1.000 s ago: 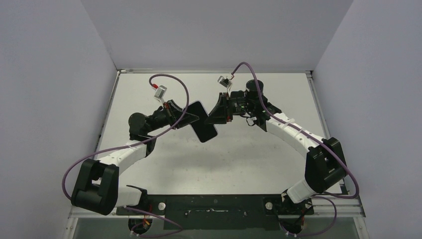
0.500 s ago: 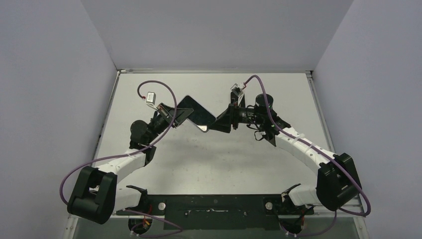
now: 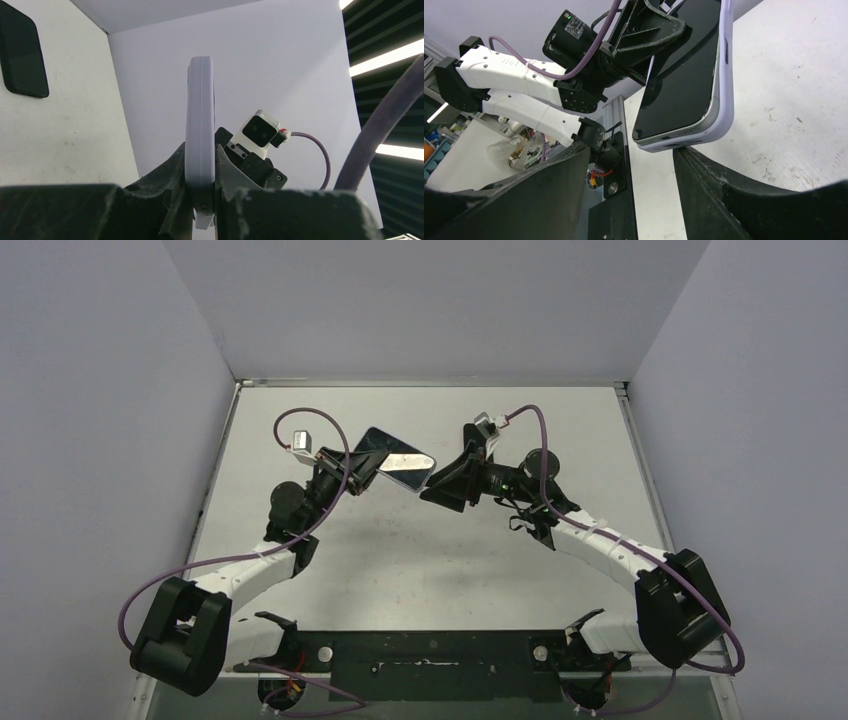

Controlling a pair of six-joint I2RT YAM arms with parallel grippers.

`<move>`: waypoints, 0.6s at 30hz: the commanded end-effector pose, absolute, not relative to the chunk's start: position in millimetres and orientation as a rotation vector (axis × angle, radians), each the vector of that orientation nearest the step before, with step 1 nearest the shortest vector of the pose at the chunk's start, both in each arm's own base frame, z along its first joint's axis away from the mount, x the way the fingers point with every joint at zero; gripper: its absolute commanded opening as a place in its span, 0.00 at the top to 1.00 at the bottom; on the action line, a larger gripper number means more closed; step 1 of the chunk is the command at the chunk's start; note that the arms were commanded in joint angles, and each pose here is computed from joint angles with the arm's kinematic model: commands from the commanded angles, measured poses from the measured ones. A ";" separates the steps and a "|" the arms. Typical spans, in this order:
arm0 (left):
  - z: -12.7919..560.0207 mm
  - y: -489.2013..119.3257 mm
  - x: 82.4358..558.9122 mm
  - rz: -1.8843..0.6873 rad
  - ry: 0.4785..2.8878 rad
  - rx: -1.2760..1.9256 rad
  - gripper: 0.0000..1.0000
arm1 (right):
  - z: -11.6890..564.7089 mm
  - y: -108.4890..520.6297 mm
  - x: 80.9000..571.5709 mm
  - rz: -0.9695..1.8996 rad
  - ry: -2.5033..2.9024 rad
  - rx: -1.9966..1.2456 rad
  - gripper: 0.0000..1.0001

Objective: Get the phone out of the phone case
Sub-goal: Remove the phone case from the phone.

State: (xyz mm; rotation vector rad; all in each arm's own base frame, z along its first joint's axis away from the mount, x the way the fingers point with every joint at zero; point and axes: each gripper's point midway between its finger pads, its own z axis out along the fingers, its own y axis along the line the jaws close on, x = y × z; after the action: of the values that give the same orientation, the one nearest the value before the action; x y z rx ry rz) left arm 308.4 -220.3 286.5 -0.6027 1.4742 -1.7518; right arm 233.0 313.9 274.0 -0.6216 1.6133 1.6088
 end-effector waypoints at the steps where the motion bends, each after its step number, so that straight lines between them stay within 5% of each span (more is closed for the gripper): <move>1: 332.0 -215.6 300.5 -1.836 1.320 -0.579 1.00 | 302.7 320.7 234.5 1.612 1.441 -0.673 0.39; 18: 337.3 -220.0 295.2 -1.912 1.311 -0.619 1.00 | 301.7 328.5 239.3 1.621 1.365 -0.739 0.64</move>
State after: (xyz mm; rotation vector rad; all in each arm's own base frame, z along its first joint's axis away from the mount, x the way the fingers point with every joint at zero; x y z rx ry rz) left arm 308.3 -223.2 288.4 -0.7041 1.4633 -1.8086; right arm 244.6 324.6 268.6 -0.6310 1.5614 1.6415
